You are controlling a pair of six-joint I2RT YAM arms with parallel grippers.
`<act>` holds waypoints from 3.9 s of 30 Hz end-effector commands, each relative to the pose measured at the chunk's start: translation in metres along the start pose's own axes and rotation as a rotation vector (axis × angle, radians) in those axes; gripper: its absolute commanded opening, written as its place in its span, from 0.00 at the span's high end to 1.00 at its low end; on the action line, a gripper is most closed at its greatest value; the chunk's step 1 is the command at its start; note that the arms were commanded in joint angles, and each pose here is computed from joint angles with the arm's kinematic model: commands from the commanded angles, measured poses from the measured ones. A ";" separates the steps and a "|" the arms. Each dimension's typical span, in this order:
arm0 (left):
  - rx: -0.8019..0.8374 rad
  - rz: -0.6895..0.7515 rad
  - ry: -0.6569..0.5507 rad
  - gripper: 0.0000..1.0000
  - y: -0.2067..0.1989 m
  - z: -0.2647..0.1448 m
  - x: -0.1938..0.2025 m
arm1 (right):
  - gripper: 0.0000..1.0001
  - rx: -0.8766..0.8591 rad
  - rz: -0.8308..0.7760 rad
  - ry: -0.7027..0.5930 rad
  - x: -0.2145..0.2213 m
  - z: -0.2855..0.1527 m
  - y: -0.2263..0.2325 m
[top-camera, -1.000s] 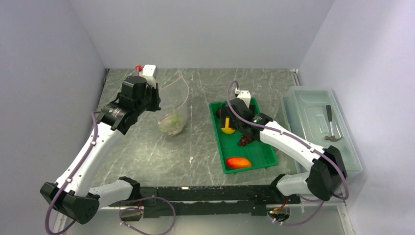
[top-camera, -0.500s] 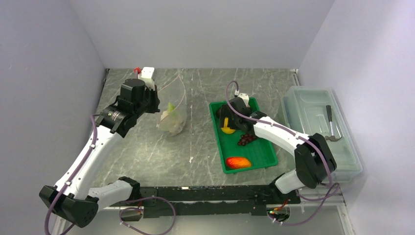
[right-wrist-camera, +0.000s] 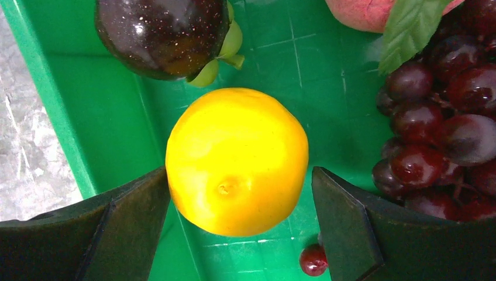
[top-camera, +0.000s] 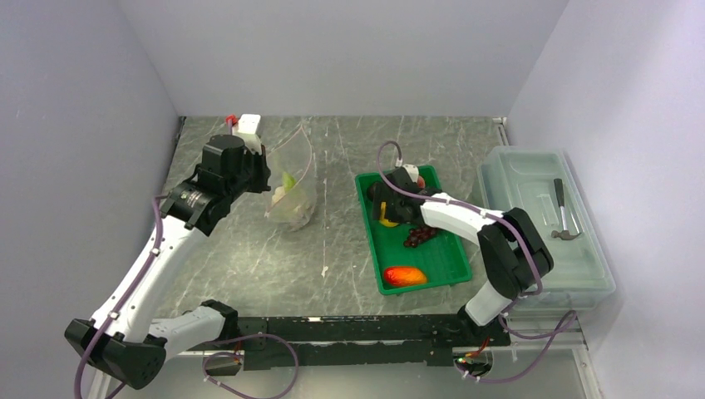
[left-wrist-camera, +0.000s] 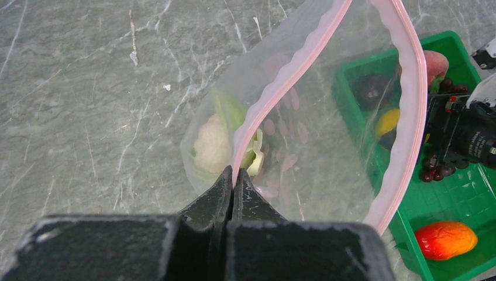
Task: Place the food in the zip-top bag and seal the zipper
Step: Pick up the fake fruit from the bin, then place the fake fruit in the zipper food storage bag.
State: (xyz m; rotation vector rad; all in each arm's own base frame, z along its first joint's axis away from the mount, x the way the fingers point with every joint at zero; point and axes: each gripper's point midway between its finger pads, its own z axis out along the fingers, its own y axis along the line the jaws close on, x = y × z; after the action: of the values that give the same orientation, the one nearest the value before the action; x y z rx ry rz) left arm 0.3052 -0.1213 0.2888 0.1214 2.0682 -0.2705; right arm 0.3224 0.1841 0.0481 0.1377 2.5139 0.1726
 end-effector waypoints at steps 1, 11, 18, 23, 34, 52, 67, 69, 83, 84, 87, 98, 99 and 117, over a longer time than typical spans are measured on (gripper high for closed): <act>0.018 0.002 -0.064 1.00 -0.002 -0.007 -0.015 | 0.12 -0.056 0.036 -0.051 -0.023 0.001 0.018; 0.024 0.002 -0.066 1.00 -0.003 -0.008 -0.015 | 0.54 -0.079 0.037 -0.082 -0.031 -0.015 0.019; 0.028 -0.001 -0.069 1.00 -0.004 -0.009 -0.016 | 0.62 -0.083 0.045 -0.160 -0.052 -0.052 0.013; 0.028 -0.002 -0.071 1.00 -0.004 -0.009 -0.016 | 0.66 -0.157 0.034 -0.224 -0.073 -0.092 0.023; 0.036 -0.003 -0.084 1.00 -0.005 -0.014 -0.019 | 0.67 -0.368 -0.054 -0.420 -0.121 -0.203 0.090; 0.054 -0.006 -0.084 1.00 -0.008 -0.015 -0.019 | 0.65 -0.644 -0.163 -0.573 -0.154 -0.301 0.210; 0.102 -0.005 -0.086 1.00 -0.016 -0.016 -0.019 | 0.64 -0.706 -0.219 -0.538 -0.141 -0.289 0.269; 0.107 -0.005 -0.089 1.00 -0.017 -0.017 -0.020 | 0.64 -0.695 -0.223 -0.527 -0.139 -0.282 0.273; 0.116 -0.012 -0.089 1.00 -0.019 -0.017 -0.020 | 0.64 -0.520 -0.262 -0.432 -0.106 -0.212 0.260; 0.117 -0.012 -0.088 1.00 -0.019 -0.017 -0.020 | 0.64 -0.498 -0.272 -0.427 -0.104 -0.206 0.258; 0.119 -0.012 -0.087 1.00 -0.020 -0.017 -0.020 | 0.62 -0.439 -0.290 -0.414 -0.102 -0.193 0.255; 0.131 -0.008 -0.088 1.00 -0.021 -0.017 -0.020 | 0.57 -0.334 -0.261 -0.407 -0.115 -0.160 0.258; 0.131 -0.008 -0.088 1.00 -0.021 -0.016 -0.020 | 0.57 -0.332 -0.250 -0.407 -0.119 -0.158 0.257; 0.144 -0.004 -0.079 1.00 -0.024 -0.015 -0.018 | 0.39 -0.385 -0.196 -0.392 -0.152 -0.140 0.280</act>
State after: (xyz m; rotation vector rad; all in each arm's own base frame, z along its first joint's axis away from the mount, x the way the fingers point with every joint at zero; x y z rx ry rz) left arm 0.2951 -0.1369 0.2992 0.1791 2.0330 -0.3905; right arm 0.3684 0.4246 0.2714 -0.2523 2.0782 0.4528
